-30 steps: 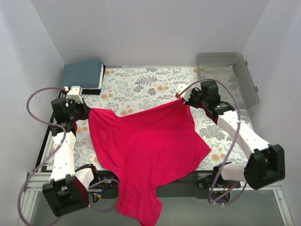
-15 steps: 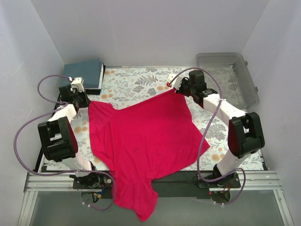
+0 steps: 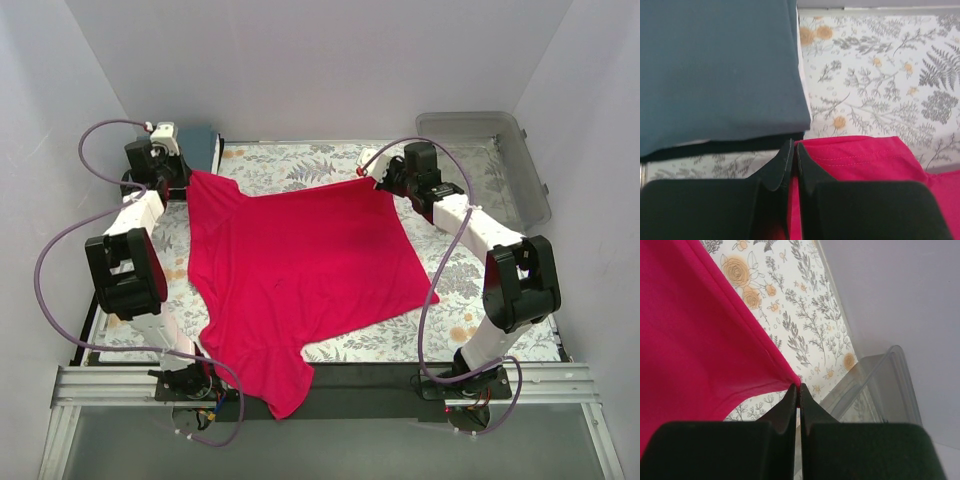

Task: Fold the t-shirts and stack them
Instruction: Fold the tshirt

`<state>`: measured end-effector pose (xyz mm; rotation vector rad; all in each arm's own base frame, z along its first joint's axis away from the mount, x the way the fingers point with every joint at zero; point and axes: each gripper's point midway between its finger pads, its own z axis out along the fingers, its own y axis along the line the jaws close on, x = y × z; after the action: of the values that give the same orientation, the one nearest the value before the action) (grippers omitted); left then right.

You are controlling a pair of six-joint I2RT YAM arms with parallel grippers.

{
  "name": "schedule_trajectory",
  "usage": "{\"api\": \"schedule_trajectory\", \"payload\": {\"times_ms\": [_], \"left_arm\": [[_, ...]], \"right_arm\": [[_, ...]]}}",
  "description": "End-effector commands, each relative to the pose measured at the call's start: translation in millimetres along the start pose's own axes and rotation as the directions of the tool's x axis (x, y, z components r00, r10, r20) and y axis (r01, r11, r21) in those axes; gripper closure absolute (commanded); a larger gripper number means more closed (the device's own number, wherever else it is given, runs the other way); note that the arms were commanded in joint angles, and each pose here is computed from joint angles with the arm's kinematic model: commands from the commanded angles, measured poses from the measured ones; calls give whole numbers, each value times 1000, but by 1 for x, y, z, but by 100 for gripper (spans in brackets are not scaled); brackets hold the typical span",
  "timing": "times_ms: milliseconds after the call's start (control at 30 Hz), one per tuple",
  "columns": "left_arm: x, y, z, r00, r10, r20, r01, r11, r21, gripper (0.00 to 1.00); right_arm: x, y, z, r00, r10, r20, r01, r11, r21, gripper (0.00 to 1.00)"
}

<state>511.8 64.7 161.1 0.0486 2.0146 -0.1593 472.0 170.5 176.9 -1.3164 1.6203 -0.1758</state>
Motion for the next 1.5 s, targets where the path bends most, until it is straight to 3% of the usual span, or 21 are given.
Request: {"api": "schedule_trajectory", "payload": {"times_ms": [0, 267, 400, 600, 733, 833, 1000, 1133, 1467], "left_arm": [[-26, -4, 12, 999, 21, 31, -20, 1000, -24, 100], [-29, 0, 24, 1000, 20, 10, -20, 999, -34, 100], [-41, -8, 0, 998, 52, 31, -51, 998, -29, 100], [-27, -27, -55, 993, 117, 21, -117, 993, -10, 100], [-2, -48, -103, 991, 130, -29, -130, 991, 22, 100], [40, -67, -129, 982, 124, -141, -111, 989, 96, 100], [79, -91, -179, 963, 184, -196, -151, 974, 171, 100], [112, -106, -203, 939, 213, -272, -144, 957, 253, 100], [169, -108, -219, 889, 257, -378, -150, 945, 290, 100]], "right_arm": [[-21, -42, -8, 999, -23, 44, 18, 994, 111, 99], [-16, -40, 12, 999, -34, 29, 31, 997, 77, 99], [-14, -36, 12, 999, -39, 29, 37, 998, 59, 99], [-7, -20, -2, 998, -55, 19, 55, 998, 19, 99], [-2, -11, -12, 998, -61, 21, 61, 998, -5, 99], [2, -7, -18, 998, -64, 24, 65, 998, -26, 99], [12, 2, -22, 997, -70, 14, 71, 995, -73, 99], [24, 20, -24, 997, -71, -6, 69, 989, -129, 99], [45, 57, -27, 995, -89, -35, 79, 969, -233, 99]]}}
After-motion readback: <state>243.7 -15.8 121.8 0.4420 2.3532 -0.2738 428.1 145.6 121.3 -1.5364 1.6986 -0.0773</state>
